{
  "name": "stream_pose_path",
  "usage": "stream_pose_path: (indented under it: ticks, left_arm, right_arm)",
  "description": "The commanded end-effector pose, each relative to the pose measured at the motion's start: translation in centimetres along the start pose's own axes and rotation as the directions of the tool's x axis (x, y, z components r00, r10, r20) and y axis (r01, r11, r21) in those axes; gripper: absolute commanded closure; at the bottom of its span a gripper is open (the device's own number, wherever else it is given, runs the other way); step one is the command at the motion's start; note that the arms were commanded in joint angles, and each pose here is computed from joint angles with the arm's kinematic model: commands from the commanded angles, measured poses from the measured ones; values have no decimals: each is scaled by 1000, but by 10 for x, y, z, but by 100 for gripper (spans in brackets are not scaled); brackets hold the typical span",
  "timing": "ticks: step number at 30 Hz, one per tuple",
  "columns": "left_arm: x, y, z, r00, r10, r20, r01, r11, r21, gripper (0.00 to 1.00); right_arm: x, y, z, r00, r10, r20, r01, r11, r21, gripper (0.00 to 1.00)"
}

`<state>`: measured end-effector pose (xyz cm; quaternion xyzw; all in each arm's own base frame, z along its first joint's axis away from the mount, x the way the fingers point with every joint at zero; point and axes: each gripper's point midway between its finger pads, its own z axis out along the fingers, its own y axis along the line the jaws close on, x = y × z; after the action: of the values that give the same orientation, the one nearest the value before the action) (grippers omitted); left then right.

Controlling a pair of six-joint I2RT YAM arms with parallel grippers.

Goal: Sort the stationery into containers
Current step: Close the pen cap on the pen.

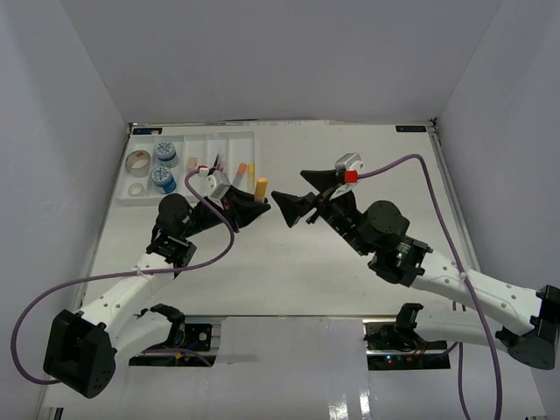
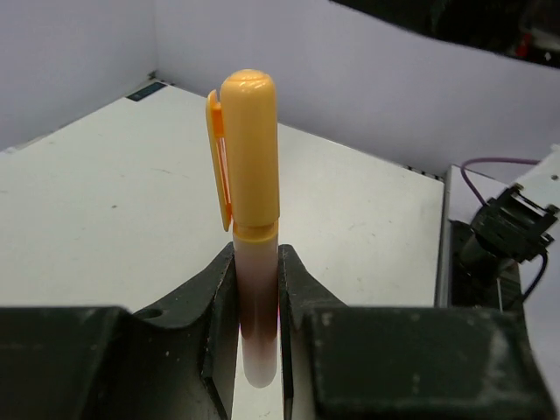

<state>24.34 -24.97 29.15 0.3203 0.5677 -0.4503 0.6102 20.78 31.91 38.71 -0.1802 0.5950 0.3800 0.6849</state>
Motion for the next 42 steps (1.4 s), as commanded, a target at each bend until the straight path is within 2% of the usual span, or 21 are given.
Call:
stream_pose_path:
  ticks: [1, 2, 4, 5, 6, 7, 12, 25, 36, 42]
  left_arm:
    - [-19, -30, 6, 999, 41, 12, -43, 980, 195, 100]
    - [-18, -36, 8, 999, 42, -3, -40, 968, 250, 100]
    - [-20, -41, 10, 999, 40, -10, -35, 954, 299, 100]
    - [-21, -44, 13, 999, 41, -24, -30, 939, 343, 100]
    - [-21, -45, 15, 999, 36, -32, -22, 932, 361, 100]
    - [-21, -46, 16, 999, 35, -38, -18, 926, 378, 100]
    - [-24, -53, 20, 998, 34, -48, -9, 890, 457, 100]
    - [-17, -61, 11, 998, 36, -54, -5, 870, 492, 100]
    - [-15, -64, 6, 998, 34, -51, -5, 875, 485, 100]
    - [-10, -63, 6, 998, 18, -66, 16, 878, 479, 100]
  right_arm:
    - [-25, -12, -10, 995, -102, -14, 101, 993, -55, 5]
    - [-21, -6, -13, 991, -123, -49, 117, 986, -122, 6]
    - [-29, -22, -12, 988, -146, -58, 139, 983, -116, 8]
    - [-32, -16, -13, 986, -154, -60, 141, 973, -181, 9]
    - [-37, -29, -11, 986, -157, -58, 146, 976, -164, 11]
    - [-35, -25, -11, 986, -154, -69, 137, 969, -205, 11]
    - [-35, -34, 1, 979, -180, -90, 158, 964, -215, 12]
    - [-16, -31, 25, 972, -192, -138, 150, 952, -267, 13]
    - [-22, -65, 16, 964, -211, -164, 185, 970, -161, 12]
    - [-29, -51, 9, 958, -246, -147, 195, 935, -295, 13]
